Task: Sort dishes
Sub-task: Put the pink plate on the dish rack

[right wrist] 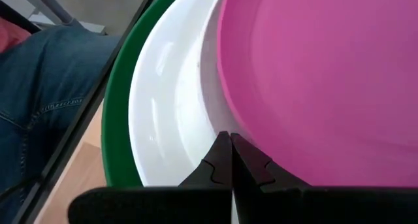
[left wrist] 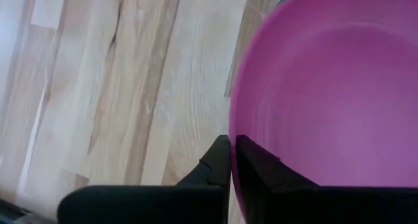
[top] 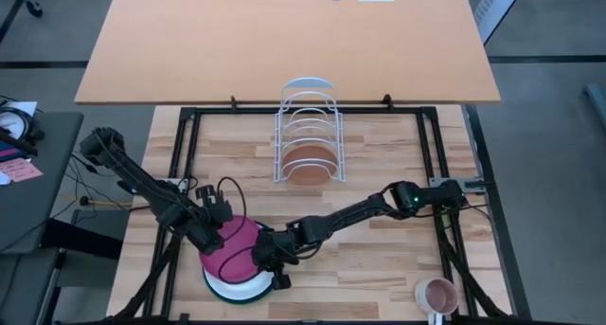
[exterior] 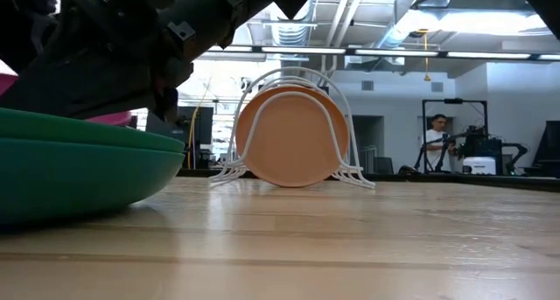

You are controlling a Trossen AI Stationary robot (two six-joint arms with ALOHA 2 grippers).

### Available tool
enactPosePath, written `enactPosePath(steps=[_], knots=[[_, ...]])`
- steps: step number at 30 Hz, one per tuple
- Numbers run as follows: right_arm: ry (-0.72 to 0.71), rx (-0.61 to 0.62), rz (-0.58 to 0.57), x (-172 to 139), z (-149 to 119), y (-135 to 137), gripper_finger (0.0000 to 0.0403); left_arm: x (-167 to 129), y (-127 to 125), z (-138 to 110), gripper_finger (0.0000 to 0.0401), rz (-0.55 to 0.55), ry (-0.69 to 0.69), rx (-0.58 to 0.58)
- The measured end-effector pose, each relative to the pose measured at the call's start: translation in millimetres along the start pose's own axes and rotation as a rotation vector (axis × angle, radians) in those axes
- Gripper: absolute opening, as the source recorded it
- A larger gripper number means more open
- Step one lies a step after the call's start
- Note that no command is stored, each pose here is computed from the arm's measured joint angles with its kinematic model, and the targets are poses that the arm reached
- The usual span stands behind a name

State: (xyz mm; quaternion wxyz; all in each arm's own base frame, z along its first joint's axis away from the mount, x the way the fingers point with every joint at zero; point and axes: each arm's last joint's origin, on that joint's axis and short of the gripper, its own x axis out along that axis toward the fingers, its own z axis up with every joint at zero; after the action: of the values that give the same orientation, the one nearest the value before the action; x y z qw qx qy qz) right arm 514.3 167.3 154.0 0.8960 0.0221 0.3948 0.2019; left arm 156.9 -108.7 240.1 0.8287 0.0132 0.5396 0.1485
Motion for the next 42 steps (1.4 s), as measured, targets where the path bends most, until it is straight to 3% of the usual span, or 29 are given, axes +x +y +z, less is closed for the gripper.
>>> enactPosePath(steps=[10, 16, 27, 35, 39, 42], knots=[[0.052, 0.022, -0.035, -58, 22, 16, 0.0, -41, 13, 20, 0.0001, 0.058, -0.133, 0.023], [0.099, -0.004, -0.214, -105, 30, 37, 0.0006, -61, 19, 32, 0.0001, 0.111, -0.227, 0.049], [0.102, -0.028, -0.547, -211, 34, 83, 0.0007, -119, 48, 56, 0.0, 0.399, -0.61, 0.024], [0.023, -0.033, -0.765, -278, 31, 97, 0.0008, -139, 82, 47, 0.0, 0.677, -0.816, -0.08], [0.0, 0.049, -0.841, -291, 26, 97, 0.0008, -140, 93, 37, 0.0, 0.685, -0.829, -0.1], [0.036, 0.055, -0.86, -289, 22, 97, 0.0008, -144, 110, 31, 0.0, 0.697, -0.835, -0.178]])
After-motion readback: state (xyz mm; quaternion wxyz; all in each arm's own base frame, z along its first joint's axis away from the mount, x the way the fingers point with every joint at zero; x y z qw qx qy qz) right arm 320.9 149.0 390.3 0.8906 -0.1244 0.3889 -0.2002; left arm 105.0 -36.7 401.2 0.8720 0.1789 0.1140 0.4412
